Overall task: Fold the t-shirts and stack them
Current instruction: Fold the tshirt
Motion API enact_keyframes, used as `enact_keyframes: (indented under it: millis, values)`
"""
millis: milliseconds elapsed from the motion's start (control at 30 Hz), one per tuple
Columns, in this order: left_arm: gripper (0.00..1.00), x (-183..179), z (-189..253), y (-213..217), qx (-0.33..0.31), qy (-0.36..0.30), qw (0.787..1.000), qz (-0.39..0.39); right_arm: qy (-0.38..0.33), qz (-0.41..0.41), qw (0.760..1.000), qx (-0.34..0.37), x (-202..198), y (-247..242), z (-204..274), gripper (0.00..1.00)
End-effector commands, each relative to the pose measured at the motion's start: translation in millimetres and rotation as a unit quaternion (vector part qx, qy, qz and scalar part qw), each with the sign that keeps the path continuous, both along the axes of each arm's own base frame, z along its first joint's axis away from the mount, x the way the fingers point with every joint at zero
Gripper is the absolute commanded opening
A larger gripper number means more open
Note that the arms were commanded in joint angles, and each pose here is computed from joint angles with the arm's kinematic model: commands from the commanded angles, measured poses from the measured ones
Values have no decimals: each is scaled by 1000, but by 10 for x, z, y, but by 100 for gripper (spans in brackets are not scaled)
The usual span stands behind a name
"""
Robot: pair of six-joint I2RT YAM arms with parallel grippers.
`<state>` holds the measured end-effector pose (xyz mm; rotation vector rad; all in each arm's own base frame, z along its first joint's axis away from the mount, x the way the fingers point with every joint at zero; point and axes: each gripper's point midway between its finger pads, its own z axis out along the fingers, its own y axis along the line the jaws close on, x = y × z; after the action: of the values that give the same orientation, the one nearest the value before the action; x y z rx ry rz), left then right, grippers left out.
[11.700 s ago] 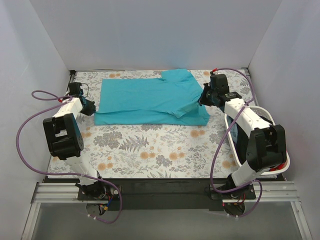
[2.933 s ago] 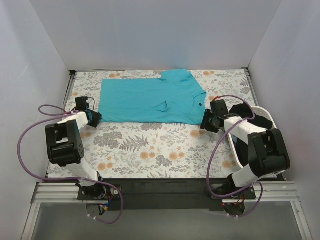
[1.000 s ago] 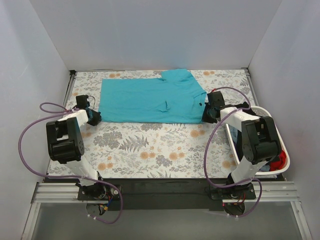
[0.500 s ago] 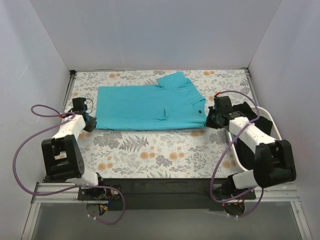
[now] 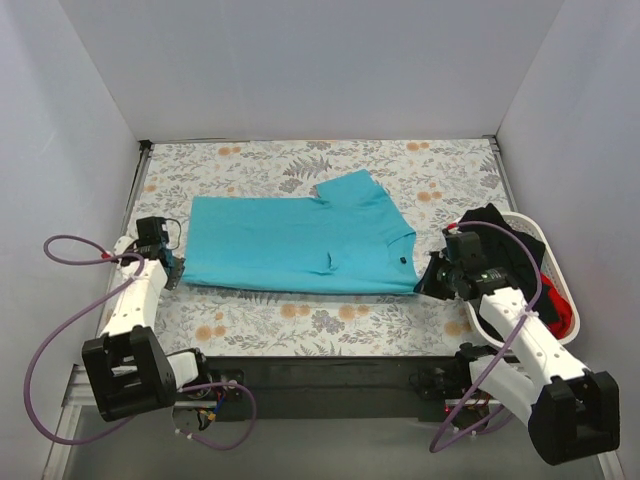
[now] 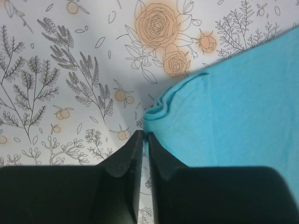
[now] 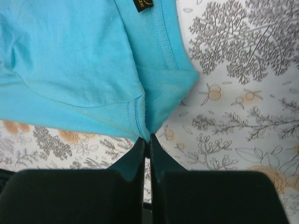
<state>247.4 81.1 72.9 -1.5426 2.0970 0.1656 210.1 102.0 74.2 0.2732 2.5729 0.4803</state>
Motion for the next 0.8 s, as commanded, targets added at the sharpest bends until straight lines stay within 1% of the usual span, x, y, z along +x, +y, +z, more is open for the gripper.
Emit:
enact_keyframes:
  millis: [0, 33, 67, 100, 133, 167, 200, 233, 267, 300, 333, 367, 400, 433, 467, 500, 533, 567, 600, 633, 667, 700, 733, 767]
  values:
    - [12, -159, 135, 124, 27, -5, 999, 42, 25, 1, 999, 28, -227, 44, 4, 8]
    - [36, -178, 168, 129, 29, -6, 999, 45, 25, 2, 999, 29, -238, 44, 24, 24]
    - [50, -145, 251, 143, 32, -17, 998, 44, 22, 3, 999, 27, -236, 38, 51, 35]
    - [65, -110, 326, 168, 39, -23, 998, 37, 16, 5, 1000, 22, -239, 20, 93, 50]
    - [70, -70, 389, 185, 44, -28, 998, 32, -2, 1, 1000, 14, -164, -6, 207, 78]
    - [71, 28, 524, 202, 48, -46, 998, 24, -10, 2, 1000, 10, -128, -13, 264, 85]
    - [71, 94, 592, 207, 54, -55, 997, 6, -25, 8, 1000, 4, -63, -21, 338, 90]
    - [71, 234, 696, 218, 57, -83, 995, -2, -56, 14, 998, 5, 82, 4, 552, 93]
    - [69, 426, 805, 89, 32, -122, 991, -40, -64, 23, 998, 2, 183, 31, 590, 95]
    - [65, 578, 903, 67, 35, -148, 986, -66, -101, 29, 994, 2, 385, 65, 729, 95]
    - [62, 761, 937, 75, 29, -166, 983, -68, -132, 31, 991, -2, 577, 88, 924, 95]
    - [61, 889, 937, 49, 19, -174, 982, -77, -121, 33, 992, -11, 764, 118, 867, 94]
    - [59, 1078, 1054, 5, 9, -194, 977, -92, -139, 34, 990, -16, 971, 147, 937, 93]
    - [57, 1258, 876, 23, 4, -171, 981, -96, -146, 44, 988, -30, 1131, 166, 958, 88]
    - [56, 1363, 834, 19, 12, -158, 982, -102, -149, 48, 987, -37, 1423, 218, 981, 87]
    - [56, 1575, 1010, 0, 37, -169, 979, -111, -155, 51, 986, -43, 1577, 241, 972, 86]
    - [56, 1683, 958, 1, 49, -155, 979, -123, -174, 50, 982, -49, 1780, 264, 1028, 86]
    - [55, 1802, 799, 4, 53, -132, 982, -127, -157, 58, 984, -64, 1947, 283, 833, 86]
    - [55, 1894, 769, -8, 61, -125, 982, -132, -183, 60, 979, -65, 2169, 336, 1009, 83]
    - [54, 2046, 883, 34, 74, -137, 979, -133, -193, 64, 977, -69, 2320, 359, 1021, 82]
    - [53, 2128, 702, 55, 83, -110, 980, -141, -176, 73, 979, -80, 2461, 371, 812, 82]
    - [52, 2197, 681, 59, 90, -104, 979, -147, -203, 74, 973, -78, 2674, 428, 1014, 82]
    - [52, 2323, 783, 104, 106, -110, 977, -147, -205, 77, 972, -82, 2781, 443, 992, 81]
    - [51, 2373, 729, 123, 116, -97, 976, -155, -196, 86, 972, -91, 2921, 461, 834, 80]
